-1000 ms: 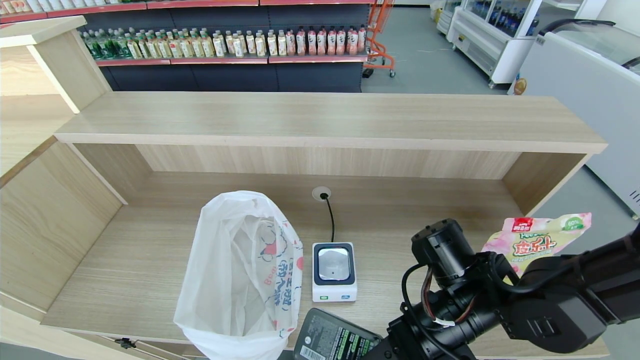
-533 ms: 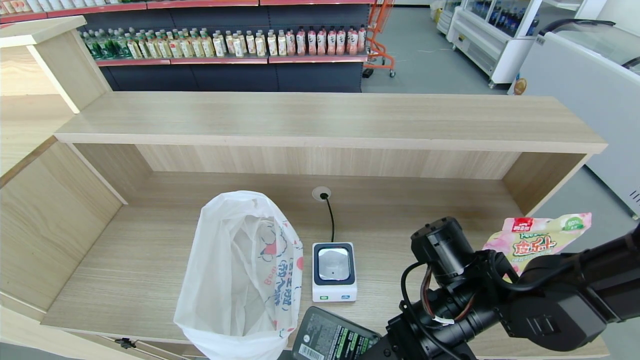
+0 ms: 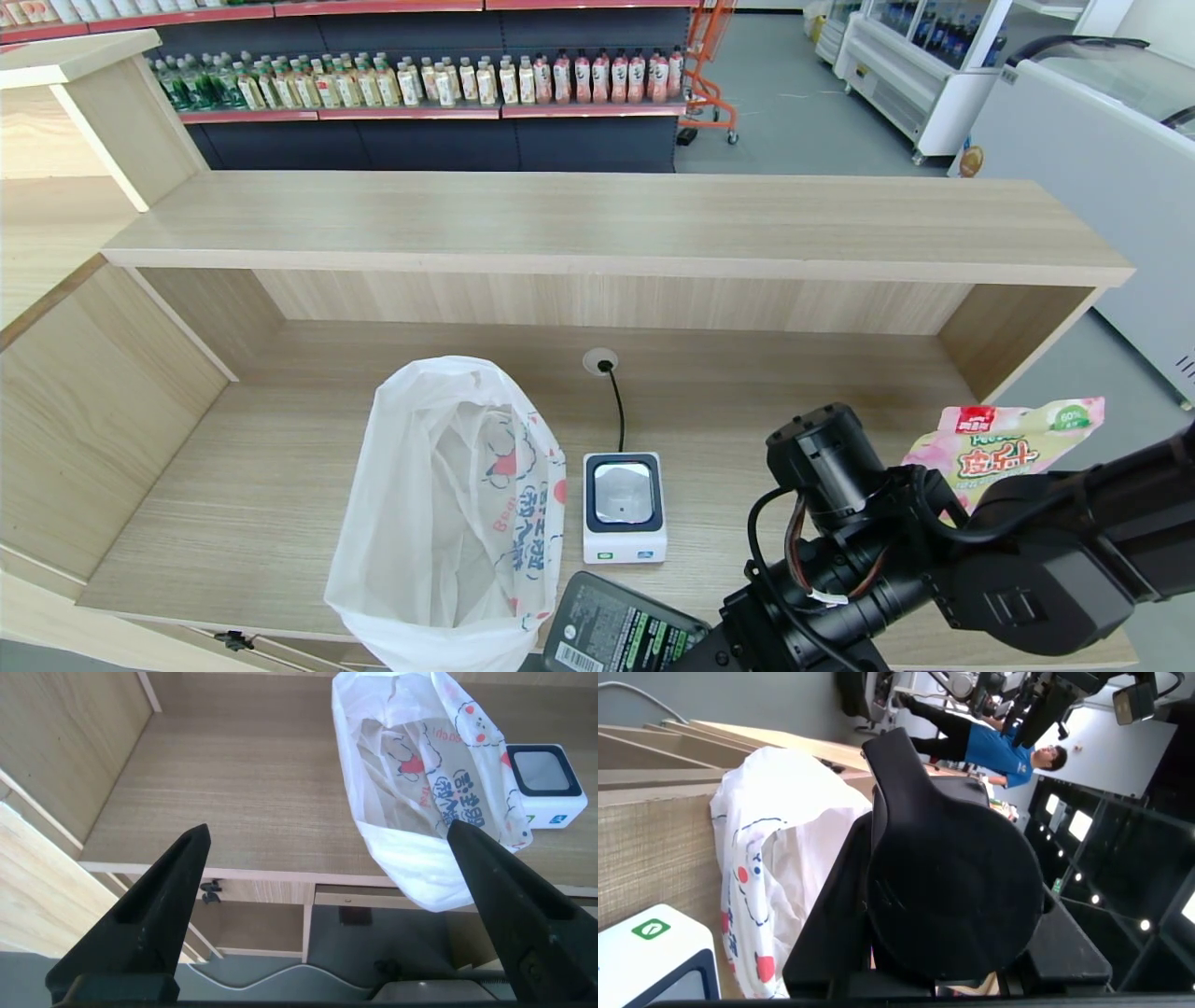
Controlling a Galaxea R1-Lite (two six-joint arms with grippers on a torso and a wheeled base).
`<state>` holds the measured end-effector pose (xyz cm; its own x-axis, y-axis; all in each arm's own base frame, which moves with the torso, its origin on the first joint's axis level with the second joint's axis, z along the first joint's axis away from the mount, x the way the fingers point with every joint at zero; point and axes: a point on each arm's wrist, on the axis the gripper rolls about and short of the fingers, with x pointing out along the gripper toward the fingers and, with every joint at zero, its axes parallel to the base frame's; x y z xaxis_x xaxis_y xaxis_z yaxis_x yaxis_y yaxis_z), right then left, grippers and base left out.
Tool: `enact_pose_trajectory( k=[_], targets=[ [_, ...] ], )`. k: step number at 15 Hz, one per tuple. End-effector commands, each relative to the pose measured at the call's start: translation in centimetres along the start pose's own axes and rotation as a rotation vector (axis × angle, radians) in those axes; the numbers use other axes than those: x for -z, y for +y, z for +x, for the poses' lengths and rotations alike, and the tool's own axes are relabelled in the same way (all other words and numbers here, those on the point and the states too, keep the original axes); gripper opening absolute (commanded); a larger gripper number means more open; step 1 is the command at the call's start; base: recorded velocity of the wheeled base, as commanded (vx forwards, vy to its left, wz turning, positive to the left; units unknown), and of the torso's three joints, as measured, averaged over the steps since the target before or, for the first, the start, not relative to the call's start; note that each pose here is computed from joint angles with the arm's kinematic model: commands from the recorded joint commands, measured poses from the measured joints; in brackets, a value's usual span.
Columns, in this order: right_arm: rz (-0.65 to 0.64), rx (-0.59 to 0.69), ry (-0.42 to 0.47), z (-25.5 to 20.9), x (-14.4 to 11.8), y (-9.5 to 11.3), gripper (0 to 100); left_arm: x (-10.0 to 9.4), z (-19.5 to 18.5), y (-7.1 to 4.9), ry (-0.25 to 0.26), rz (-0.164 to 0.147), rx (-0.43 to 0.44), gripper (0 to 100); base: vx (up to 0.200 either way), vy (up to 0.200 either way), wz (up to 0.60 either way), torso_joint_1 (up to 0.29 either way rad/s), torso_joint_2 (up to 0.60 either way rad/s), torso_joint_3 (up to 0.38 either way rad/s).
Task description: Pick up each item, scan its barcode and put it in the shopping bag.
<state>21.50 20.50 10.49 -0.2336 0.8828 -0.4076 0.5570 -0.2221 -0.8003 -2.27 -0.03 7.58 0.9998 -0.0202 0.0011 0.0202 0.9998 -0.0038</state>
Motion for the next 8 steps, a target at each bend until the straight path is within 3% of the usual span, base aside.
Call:
enact_pose_trajectory(
  k=[1,8],
  targets=[
    [-0.002,0.001,0.0,0.0,-0.02,-0.03,0,0.0,0.0,0.0,0.0,-0.001,0.0,100,0.0,0.0,0.0,0.0,0.0,0.0],
    [-0.007,0.001,-0.003,0.06,-0.09,0.01,0,0.0,0.0,0.0,0.0,-0.001,0.0,100,0.0,0.0,0.0,0.0,0.0,0.0]
  ],
)
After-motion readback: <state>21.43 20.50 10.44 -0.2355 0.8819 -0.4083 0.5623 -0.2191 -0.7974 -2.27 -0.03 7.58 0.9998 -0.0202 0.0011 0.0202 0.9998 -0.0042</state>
